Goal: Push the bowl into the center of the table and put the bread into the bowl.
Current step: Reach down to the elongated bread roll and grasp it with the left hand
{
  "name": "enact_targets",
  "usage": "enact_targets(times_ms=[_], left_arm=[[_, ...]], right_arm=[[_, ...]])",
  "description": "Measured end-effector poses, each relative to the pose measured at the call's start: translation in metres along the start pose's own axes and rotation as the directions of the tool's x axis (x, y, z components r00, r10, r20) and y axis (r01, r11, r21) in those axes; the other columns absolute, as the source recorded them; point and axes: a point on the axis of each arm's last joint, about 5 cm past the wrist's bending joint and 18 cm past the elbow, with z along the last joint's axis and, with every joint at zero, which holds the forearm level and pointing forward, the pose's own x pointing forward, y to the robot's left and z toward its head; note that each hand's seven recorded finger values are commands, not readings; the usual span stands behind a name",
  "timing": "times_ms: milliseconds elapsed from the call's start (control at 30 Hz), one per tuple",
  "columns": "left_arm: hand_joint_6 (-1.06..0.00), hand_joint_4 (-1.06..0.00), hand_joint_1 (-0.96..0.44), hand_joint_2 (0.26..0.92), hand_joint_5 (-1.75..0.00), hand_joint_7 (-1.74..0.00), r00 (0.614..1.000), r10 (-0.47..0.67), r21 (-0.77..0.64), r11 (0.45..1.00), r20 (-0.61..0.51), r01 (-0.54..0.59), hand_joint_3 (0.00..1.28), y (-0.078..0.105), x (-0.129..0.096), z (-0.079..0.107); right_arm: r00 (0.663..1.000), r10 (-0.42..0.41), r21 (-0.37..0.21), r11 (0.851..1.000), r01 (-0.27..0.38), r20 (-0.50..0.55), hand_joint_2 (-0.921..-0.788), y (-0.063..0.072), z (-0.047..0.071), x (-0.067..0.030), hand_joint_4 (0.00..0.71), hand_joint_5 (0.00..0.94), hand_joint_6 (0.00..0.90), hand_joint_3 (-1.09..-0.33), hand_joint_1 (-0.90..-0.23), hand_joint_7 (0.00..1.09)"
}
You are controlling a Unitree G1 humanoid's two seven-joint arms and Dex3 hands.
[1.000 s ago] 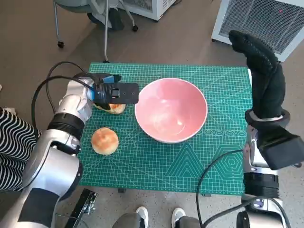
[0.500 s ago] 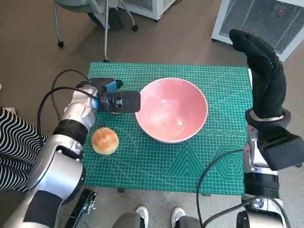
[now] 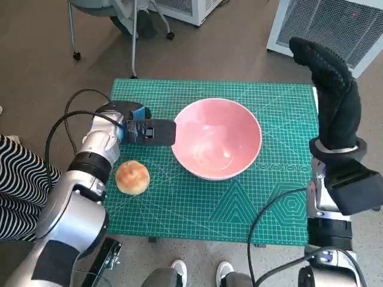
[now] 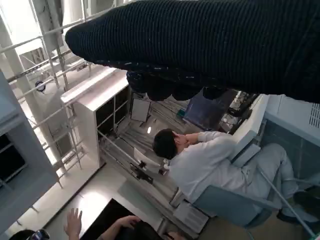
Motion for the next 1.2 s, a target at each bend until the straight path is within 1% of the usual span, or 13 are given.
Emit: enact_targets(times_ms=[67, 233, 533, 633, 700, 767, 800, 833, 867, 900, 967, 1033, 1200], left_arm=[[-0.60, -0.35, 0.02, 0.800, -0.65, 0.00, 1.000, -0.002, 0.007, 1.000, -0.002, 0.002, 0.04, 0.000, 0.000, 0.000], [-0.58, -0.40, 0.01, 0.801, -0.39, 0.00, 1.000, -0.010, 0.018, 1.000, -0.007, 0.010, 0.04, -0.003, 0.001, -0.001], [-0.57, -0.45, 0.01, 0.804, -0.37, 0.00, 1.000, -0.012, 0.015, 1.000, -0.012, 0.012, 0.04, -0.010, 0.002, -0.002], [-0.59, -0.46, 0.01, 0.809, -0.42, -0.01, 1.000, -0.003, 0.009, 1.000, -0.010, 0.003, 0.03, -0.012, 0.002, -0.003], [-0.63, -0.47, 0.01, 0.816, -0.52, -0.01, 1.000, 0.003, 0.006, 1.000, -0.008, -0.003, 0.03, -0.013, 0.002, -0.003], [-0.69, -0.48, 0.01, 0.831, -0.68, -0.03, 1.000, 0.010, 0.007, 1.000, -0.005, -0.010, 0.02, -0.014, 0.002, -0.003], [-0.74, -0.52, 0.13, 0.864, -0.90, -0.06, 1.000, 0.016, 0.008, 1.000, -0.003, -0.016, 0.06, -0.015, 0.002, -0.004], [-0.76, -0.54, 0.18, 0.875, -0.99, -0.07, 1.000, 0.020, 0.008, 1.000, -0.002, -0.020, 0.08, -0.016, 0.002, -0.004], [-0.74, -0.57, 0.17, 0.892, -1.10, -0.27, 1.000, 0.024, 0.010, 1.000, -0.001, -0.024, 0.09, -0.017, 0.002, -0.004], [-0.68, -0.60, 0.11, 0.902, -1.18, -0.57, 1.000, 0.027, 0.011, 1.000, 0.000, -0.027, 0.10, -0.018, 0.003, -0.004], [-0.65, -0.64, 0.06, 0.911, -1.22, -0.81, 1.000, 0.030, 0.016, 0.999, 0.002, -0.030, 0.09, -0.019, 0.003, -0.005], [-0.66, -0.68, 0.02, 0.916, -1.22, -0.95, 0.999, 0.032, 0.020, 0.999, 0.004, -0.032, 0.06, -0.020, 0.003, -0.005], [-0.67, -0.75, 0.00, 0.919, -1.09, -1.12, 0.999, 0.036, 0.024, 0.999, 0.015, -0.036, 0.03, -0.022, 0.003, -0.006]], right_arm=[[1.000, 0.000, 0.000, 1.000, 0.000, 0.000, -0.921, 0.000, 0.000, 0.0000, 0.208, 0.001, 0.013, -0.703, -0.779, 0.55], [1.000, 0.000, 0.001, 1.000, 0.000, -0.001, -0.921, 0.000, 0.000, -0.0001, 0.209, 0.001, 0.012, -0.703, -0.779, 0.55], [1.000, 0.001, 0.002, 1.000, -0.001, -0.001, -0.921, 0.000, 0.000, 0.0003, 0.209, 0.001, 0.012, -0.703, -0.779, 0.55], [1.000, 0.000, 0.003, 1.000, 0.000, -0.001, -0.921, 0.000, 0.000, 0.0006, 0.209, 0.001, 0.013, -0.703, -0.776, 0.55], [1.000, 0.000, 0.003, 1.000, 0.000, 0.001, -0.921, 0.000, 0.001, 0.0009, 0.207, 0.000, 0.013, -0.703, -0.775, 0.55], [1.000, 0.000, 0.003, 1.000, 0.000, 0.003, -0.921, 0.000, 0.001, 0.0013, 0.206, 0.000, 0.012, -0.704, -0.773, 0.55], [1.000, 0.000, 0.003, 1.000, 0.000, 0.006, -0.921, 0.000, 0.002, 0.0016, 0.205, 0.000, 0.012, -0.705, -0.772, 0.55], [1.000, 0.000, 0.003, 1.000, 0.000, 0.008, -0.921, 0.000, 0.002, 0.0019, 0.204, 0.000, 0.012, -0.705, -0.772, 0.55], [1.000, 0.000, 0.003, 1.000, 0.000, 0.010, -0.921, 0.000, 0.003, 0.0021, 0.203, 0.000, 0.011, -0.706, -0.770, 0.55], [1.000, 0.000, 0.003, 1.000, 0.000, 0.012, -0.921, 0.000, 0.003, 0.0022, 0.202, 0.000, 0.011, -0.707, -0.768, 0.55], [1.000, 0.000, 0.003, 1.000, 0.000, 0.013, -0.921, 0.000, 0.004, 0.0024, 0.201, 0.000, 0.009, -0.708, -0.767, 0.55], [1.000, 0.000, 0.003, 1.000, 0.000, 0.014, -0.921, 0.000, 0.004, 0.0023, 0.200, 0.000, 0.008, -0.711, -0.765, 0.55], [1.000, -0.002, 0.006, 1.000, 0.002, 0.011, -0.921, 0.000, 0.005, 0.0012, 0.200, 0.000, 0.007, -0.712, -0.763, 0.55]])
